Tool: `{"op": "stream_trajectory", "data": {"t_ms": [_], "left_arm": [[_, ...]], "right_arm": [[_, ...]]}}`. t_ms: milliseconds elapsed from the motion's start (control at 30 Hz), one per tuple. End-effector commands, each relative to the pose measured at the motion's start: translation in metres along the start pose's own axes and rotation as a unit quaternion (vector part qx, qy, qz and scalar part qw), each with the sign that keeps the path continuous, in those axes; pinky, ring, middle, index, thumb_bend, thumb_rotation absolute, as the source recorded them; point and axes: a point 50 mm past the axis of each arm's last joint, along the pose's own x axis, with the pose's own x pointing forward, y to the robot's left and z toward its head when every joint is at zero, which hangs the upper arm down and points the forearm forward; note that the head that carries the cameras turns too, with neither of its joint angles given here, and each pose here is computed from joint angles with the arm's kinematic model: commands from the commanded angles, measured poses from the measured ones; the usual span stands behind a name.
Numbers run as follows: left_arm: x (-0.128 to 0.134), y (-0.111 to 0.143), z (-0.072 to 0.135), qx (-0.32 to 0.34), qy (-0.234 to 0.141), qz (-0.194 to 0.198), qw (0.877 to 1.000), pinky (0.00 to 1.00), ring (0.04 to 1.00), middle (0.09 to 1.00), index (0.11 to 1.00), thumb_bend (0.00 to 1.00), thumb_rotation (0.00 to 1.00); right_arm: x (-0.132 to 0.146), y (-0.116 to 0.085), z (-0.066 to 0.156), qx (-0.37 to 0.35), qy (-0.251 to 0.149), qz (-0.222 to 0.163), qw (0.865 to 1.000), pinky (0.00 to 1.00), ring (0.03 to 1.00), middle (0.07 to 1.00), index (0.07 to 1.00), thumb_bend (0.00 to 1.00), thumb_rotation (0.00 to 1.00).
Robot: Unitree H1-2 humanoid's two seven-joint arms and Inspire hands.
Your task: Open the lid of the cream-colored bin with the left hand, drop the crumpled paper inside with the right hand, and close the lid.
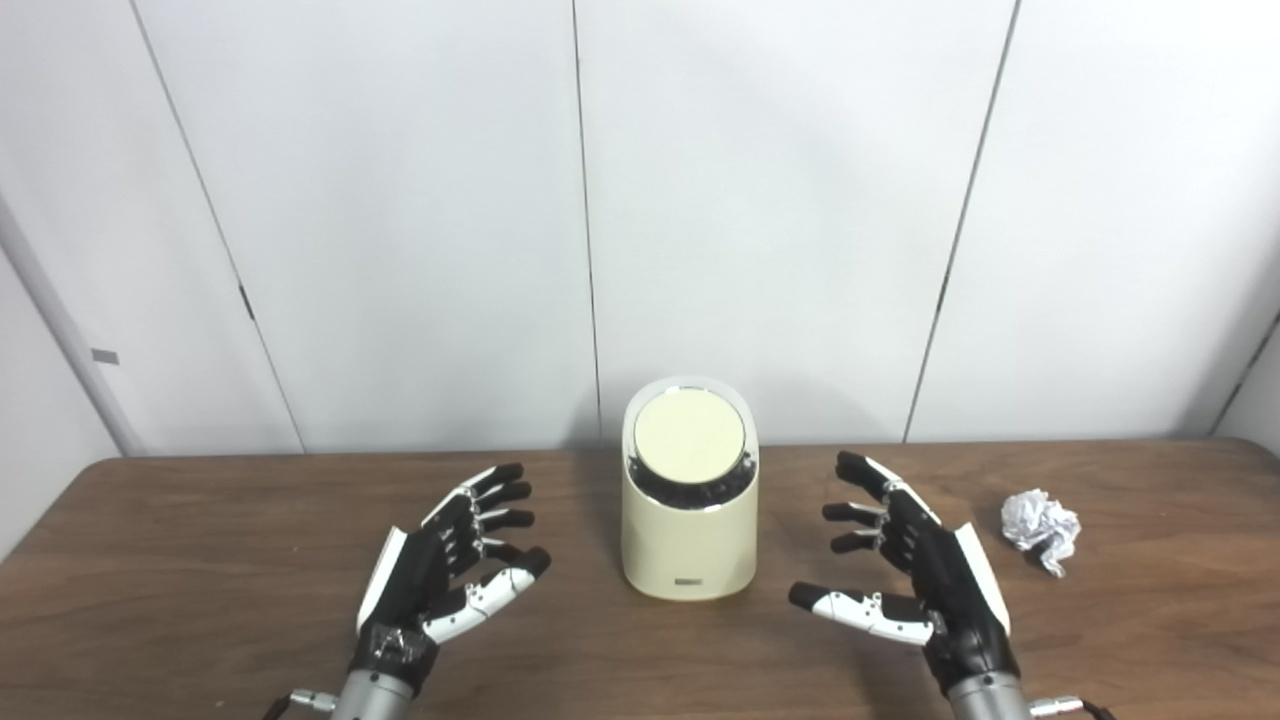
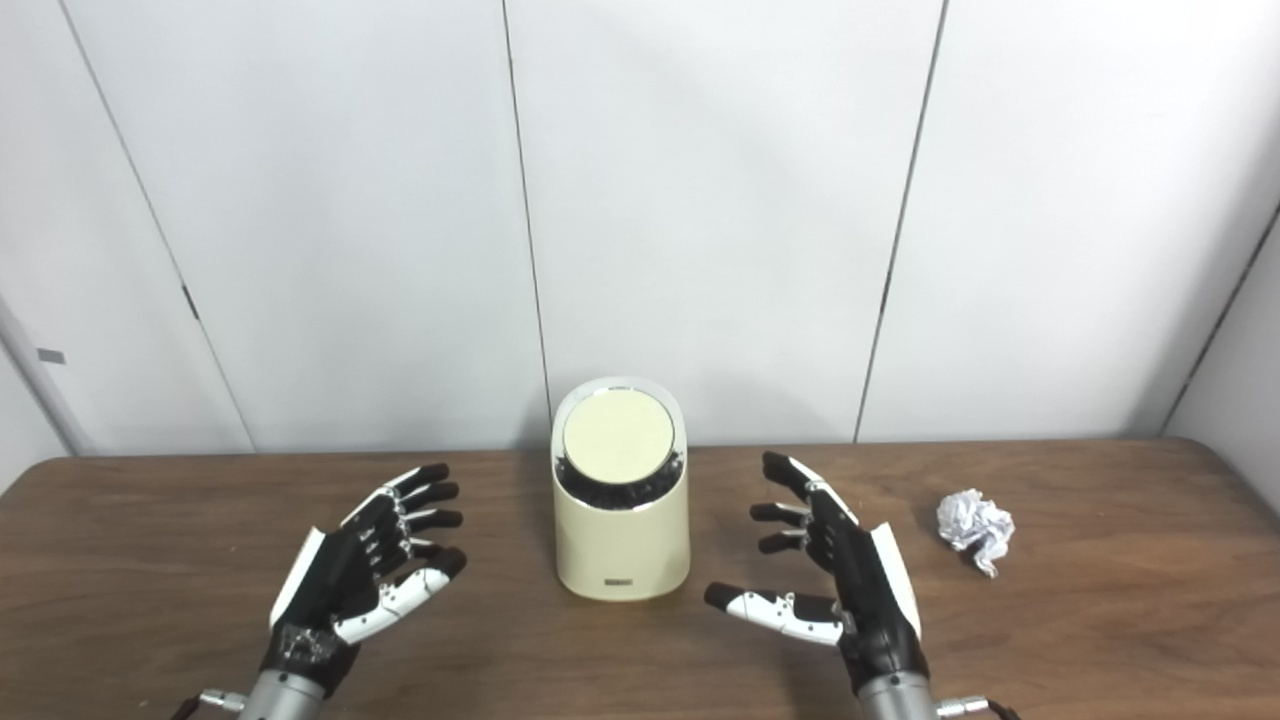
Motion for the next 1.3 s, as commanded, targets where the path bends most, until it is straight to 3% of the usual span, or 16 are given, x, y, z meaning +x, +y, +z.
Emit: {"op": "stream_trajectory", "data": {"t_ms": [0, 467, 567, 633, 767, 1033, 1100, 1267], "left_arm": [[0.014, 0.002, 0.018, 0.005, -0.049, 0.000, 0.999, 0.57, 0.741, 0.812, 0.868, 0.70, 0.28], [0.015, 0.000, 0.018, 0.003, -0.051, 0.000, 0.999, 0.59, 0.752, 0.818, 0.873, 0.71, 0.28], [0.016, -0.004, 0.022, 0.012, -0.046, 0.014, 0.999, 0.58, 0.747, 0.814, 0.871, 0.73, 0.30], [0.016, -0.007, 0.025, 0.019, -0.041, 0.033, 0.998, 0.63, 0.749, 0.805, 0.859, 0.77, 0.34], [0.019, -0.011, 0.032, 0.016, -0.040, 0.061, 0.997, 0.68, 0.781, 0.822, 0.865, 0.76, 0.33], [0.035, -0.012, 0.045, 0.021, -0.048, 0.053, 0.997, 0.69, 0.811, 0.858, 0.883, 0.78, 0.33], [0.040, -0.014, 0.048, 0.024, -0.055, 0.057, 0.997, 0.72, 0.829, 0.852, 0.877, 0.78, 0.31], [0.052, -0.020, 0.052, 0.031, -0.053, 0.068, 0.996, 0.89, 0.888, 0.873, 0.890, 0.79, 0.31]], "right_arm": [[0.010, 0.000, 0.017, 0.007, -0.045, -0.003, 0.999, 0.58, 0.718, 0.853, 0.823, 0.78, 0.11], [0.010, 0.000, 0.017, 0.001, -0.044, -0.002, 0.999, 0.58, 0.714, 0.852, 0.823, 0.77, 0.12], [0.010, 0.000, 0.018, 0.000, -0.045, -0.001, 0.999, 0.57, 0.713, 0.854, 0.825, 0.77, 0.11], [0.010, -0.001, 0.017, 0.000, -0.043, -0.001, 0.999, 0.58, 0.713, 0.850, 0.822, 0.77, 0.11], [0.010, -0.002, 0.016, -0.003, -0.043, -0.001, 0.999, 0.58, 0.709, 0.846, 0.819, 0.77, 0.12], [0.009, -0.002, 0.014, 0.000, -0.036, -0.001, 0.999, 0.59, 0.716, 0.847, 0.819, 0.77, 0.12], [0.009, -0.001, 0.014, -0.004, -0.038, 0.000, 0.999, 0.59, 0.717, 0.848, 0.822, 0.77, 0.11], [0.009, 0.001, 0.013, -0.001, -0.038, 0.004, 0.999, 0.60, 0.722, 0.851, 0.822, 0.76, 0.11]]}}
